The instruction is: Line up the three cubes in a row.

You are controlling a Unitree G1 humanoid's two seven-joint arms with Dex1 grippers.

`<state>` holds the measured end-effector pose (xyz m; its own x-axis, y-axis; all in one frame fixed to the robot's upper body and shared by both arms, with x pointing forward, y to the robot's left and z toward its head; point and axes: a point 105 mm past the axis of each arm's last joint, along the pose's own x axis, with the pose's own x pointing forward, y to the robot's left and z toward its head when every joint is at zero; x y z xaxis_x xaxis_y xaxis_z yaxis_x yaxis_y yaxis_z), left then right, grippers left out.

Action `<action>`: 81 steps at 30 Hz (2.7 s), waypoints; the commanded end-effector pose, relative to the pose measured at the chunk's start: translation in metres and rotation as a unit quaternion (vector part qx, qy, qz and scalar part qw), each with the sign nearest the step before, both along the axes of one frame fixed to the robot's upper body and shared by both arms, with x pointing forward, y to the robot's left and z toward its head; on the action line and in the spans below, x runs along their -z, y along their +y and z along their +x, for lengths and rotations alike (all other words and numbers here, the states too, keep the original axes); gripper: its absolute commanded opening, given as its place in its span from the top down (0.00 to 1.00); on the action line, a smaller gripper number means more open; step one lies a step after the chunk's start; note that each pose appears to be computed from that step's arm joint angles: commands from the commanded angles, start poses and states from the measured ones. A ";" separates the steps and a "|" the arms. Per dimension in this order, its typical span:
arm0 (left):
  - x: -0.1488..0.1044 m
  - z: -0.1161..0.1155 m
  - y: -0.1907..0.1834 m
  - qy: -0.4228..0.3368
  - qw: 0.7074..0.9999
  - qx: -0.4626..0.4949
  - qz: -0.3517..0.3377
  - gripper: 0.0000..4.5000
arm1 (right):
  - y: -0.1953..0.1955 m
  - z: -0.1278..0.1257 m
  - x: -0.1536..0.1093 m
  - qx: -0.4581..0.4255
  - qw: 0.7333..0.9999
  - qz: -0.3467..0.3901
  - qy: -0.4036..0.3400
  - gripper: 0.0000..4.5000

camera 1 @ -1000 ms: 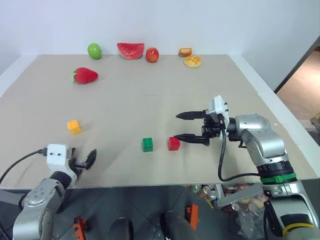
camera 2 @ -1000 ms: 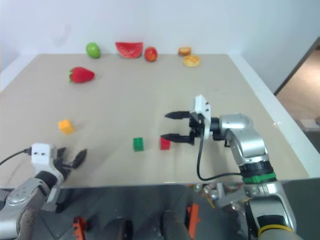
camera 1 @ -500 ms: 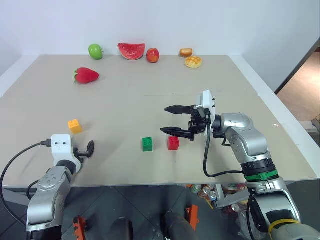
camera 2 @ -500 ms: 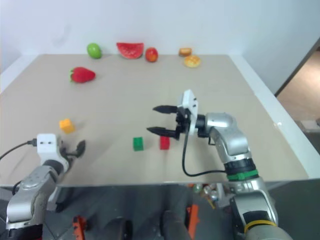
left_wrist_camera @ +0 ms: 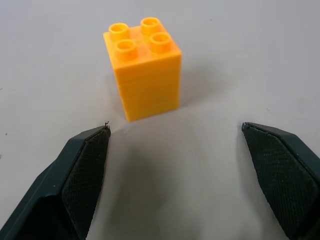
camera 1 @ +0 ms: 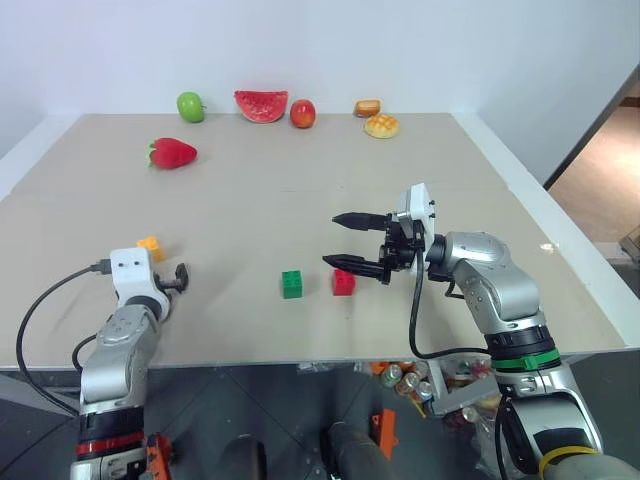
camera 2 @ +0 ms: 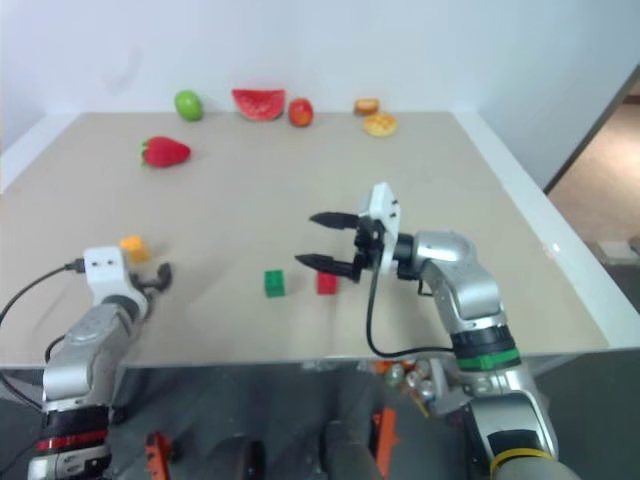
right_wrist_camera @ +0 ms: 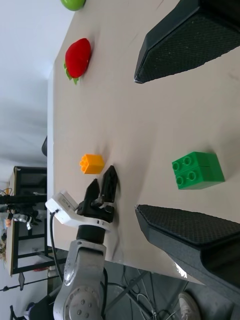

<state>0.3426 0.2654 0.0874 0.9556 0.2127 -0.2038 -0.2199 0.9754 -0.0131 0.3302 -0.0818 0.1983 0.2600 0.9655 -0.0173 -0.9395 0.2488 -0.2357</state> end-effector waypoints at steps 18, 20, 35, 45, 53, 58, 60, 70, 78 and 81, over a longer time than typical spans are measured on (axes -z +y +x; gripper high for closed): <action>-0.019 0.019 0.007 -0.042 0.998 -0.009 0.037 0.71 | -0.007 0.006 -0.003 0.019 1.000 -0.005 -0.021 0.10; -0.025 0.021 -0.011 -0.062 0.994 0.059 0.061 0.71 | -0.007 0.006 -0.002 0.020 1.000 -0.007 -0.021 0.10; -0.008 -0.032 -0.078 -0.035 0.788 0.593 0.159 0.71 | -0.036 0.003 -0.011 0.059 0.998 -0.018 -0.033 0.10; -0.006 -0.014 -0.085 -0.022 0.742 0.654 0.148 0.71 | -0.071 -0.030 -0.004 0.068 0.997 -0.041 0.013 0.10; 0.000 -0.012 -0.096 0.001 0.709 0.693 0.130 0.71 | -0.076 -0.035 0.002 0.084 0.995 -0.055 0.025 0.10; 0.001 -0.014 -0.101 0.005 0.690 0.711 0.136 0.71 | -0.075 -0.035 0.004 0.084 0.994 -0.058 0.027 0.10; 0.001 -0.016 -0.102 0.005 0.681 0.719 0.141 0.71 | -0.076 -0.034 0.003 0.085 0.994 -0.060 0.027 0.10; -0.001 -0.013 -0.092 0.010 0.670 0.724 0.163 0.71 | -0.076 -0.033 0.004 0.082 0.994 -0.068 0.029 0.10; -0.004 -0.011 -0.099 0.002 0.662 0.733 0.157 0.71 | -0.079 -0.032 0.004 0.087 0.993 -0.070 0.029 0.10; -0.005 -0.011 -0.103 -0.002 0.659 0.736 0.155 0.71 | -0.078 -0.032 0.005 0.087 0.993 -0.070 0.029 0.10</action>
<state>0.3342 0.1695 0.0943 0.2221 -0.9132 -0.3418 0.9594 0.1422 0.2436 0.2987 -0.1603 0.1835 0.4209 0.8893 -0.1789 -0.9020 0.3893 -0.1869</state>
